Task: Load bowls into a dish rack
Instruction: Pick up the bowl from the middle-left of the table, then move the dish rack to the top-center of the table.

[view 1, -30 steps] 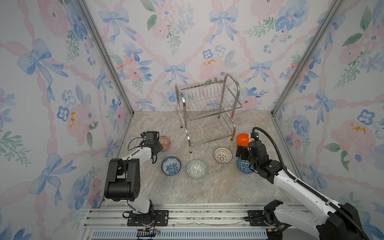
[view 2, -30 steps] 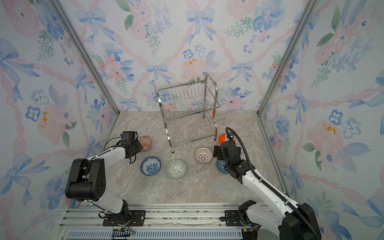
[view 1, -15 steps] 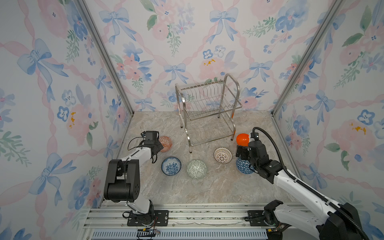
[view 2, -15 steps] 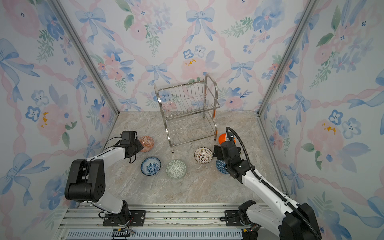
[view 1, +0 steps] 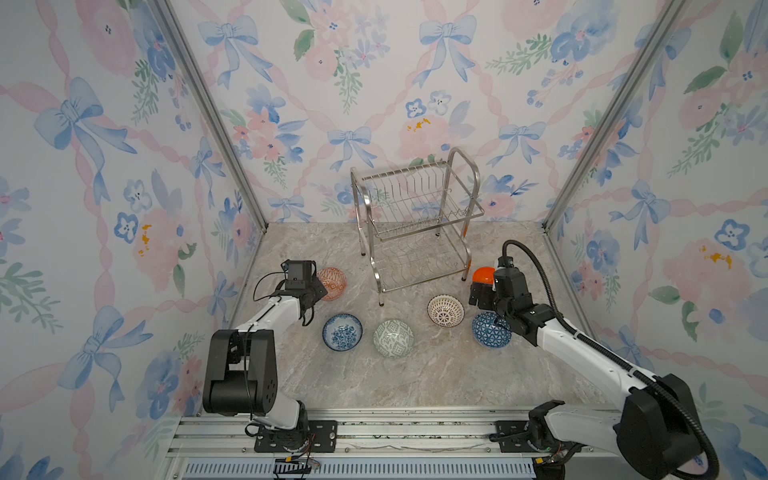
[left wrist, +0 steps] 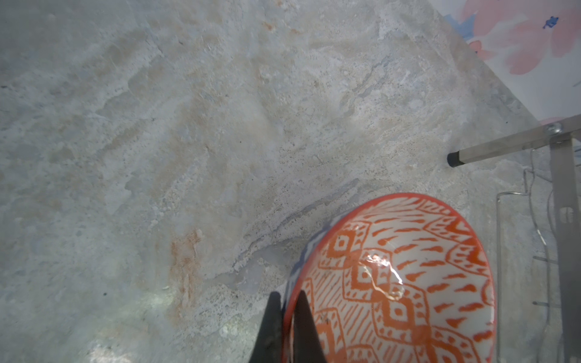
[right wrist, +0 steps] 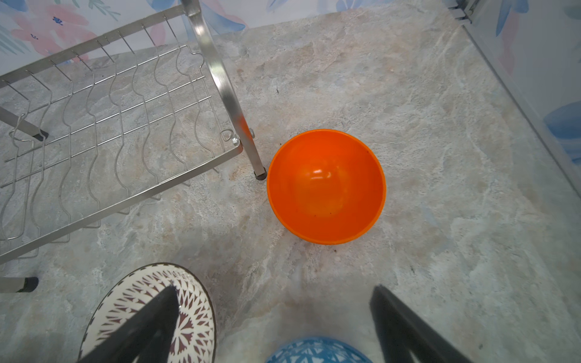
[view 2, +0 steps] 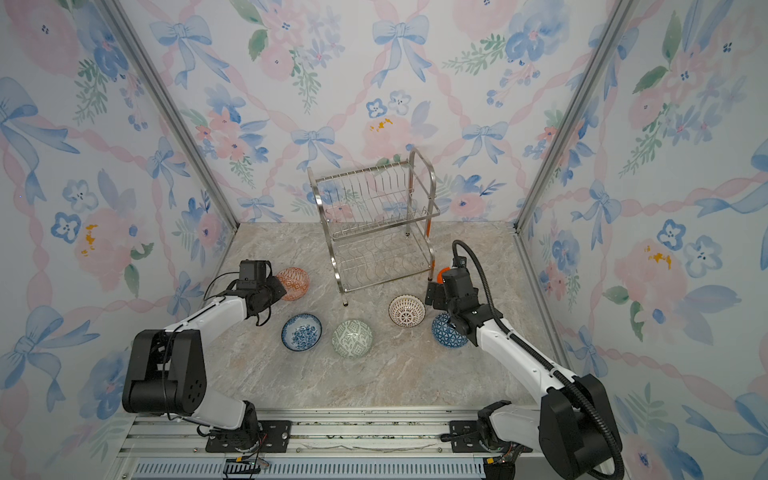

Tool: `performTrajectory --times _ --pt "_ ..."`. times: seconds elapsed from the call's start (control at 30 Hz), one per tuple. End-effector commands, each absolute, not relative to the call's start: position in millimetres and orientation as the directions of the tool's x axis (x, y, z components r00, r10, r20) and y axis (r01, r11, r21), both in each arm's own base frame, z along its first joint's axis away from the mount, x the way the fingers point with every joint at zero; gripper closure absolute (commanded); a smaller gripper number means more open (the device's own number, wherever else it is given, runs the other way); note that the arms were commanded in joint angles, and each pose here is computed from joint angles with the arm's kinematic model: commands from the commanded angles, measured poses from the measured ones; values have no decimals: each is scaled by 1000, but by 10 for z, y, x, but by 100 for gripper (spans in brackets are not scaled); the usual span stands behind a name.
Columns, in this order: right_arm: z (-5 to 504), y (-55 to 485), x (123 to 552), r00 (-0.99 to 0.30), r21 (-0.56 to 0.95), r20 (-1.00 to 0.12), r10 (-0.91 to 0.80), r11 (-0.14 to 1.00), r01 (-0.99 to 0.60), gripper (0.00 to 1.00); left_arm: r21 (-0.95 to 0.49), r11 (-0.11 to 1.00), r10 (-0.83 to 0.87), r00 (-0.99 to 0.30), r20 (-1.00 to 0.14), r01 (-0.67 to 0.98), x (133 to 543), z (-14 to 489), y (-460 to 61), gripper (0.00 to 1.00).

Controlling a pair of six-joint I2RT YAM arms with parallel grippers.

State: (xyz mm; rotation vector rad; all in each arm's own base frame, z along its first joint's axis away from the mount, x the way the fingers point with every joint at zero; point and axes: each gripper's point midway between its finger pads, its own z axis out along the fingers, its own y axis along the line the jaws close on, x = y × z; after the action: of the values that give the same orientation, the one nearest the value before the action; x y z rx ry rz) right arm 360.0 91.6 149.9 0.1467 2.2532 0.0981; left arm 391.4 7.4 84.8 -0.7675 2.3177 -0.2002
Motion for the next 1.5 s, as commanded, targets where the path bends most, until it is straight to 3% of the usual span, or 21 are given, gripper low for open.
performTrajectory --times 0.0,0.43,0.83,1.13,1.47 --pt "1571 1062 3794 -624 193 -761 175 980 39 3 -416 796 -606 -561 -564 -440 3944 992 9 100" --pt "1305 1930 4239 -684 350 -693 226 936 -45 0 -505 771 -635 -529 -563 -388 3912 1210 -100 100" --pt "1022 2386 4451 -722 414 -645 249 909 -57 17 -513 771 -635 -526 -566 -379 3885 1234 -104 100" --pt "878 2814 4513 -758 486 -589 281 872 -55 36 -518 768 -638 -515 -572 -377 3850 1277 -76 100" --pt "825 3279 4351 -755 541 -543 368 841 21 38 -525 760 -648 -498 -576 -383 3841 1317 -23 100"
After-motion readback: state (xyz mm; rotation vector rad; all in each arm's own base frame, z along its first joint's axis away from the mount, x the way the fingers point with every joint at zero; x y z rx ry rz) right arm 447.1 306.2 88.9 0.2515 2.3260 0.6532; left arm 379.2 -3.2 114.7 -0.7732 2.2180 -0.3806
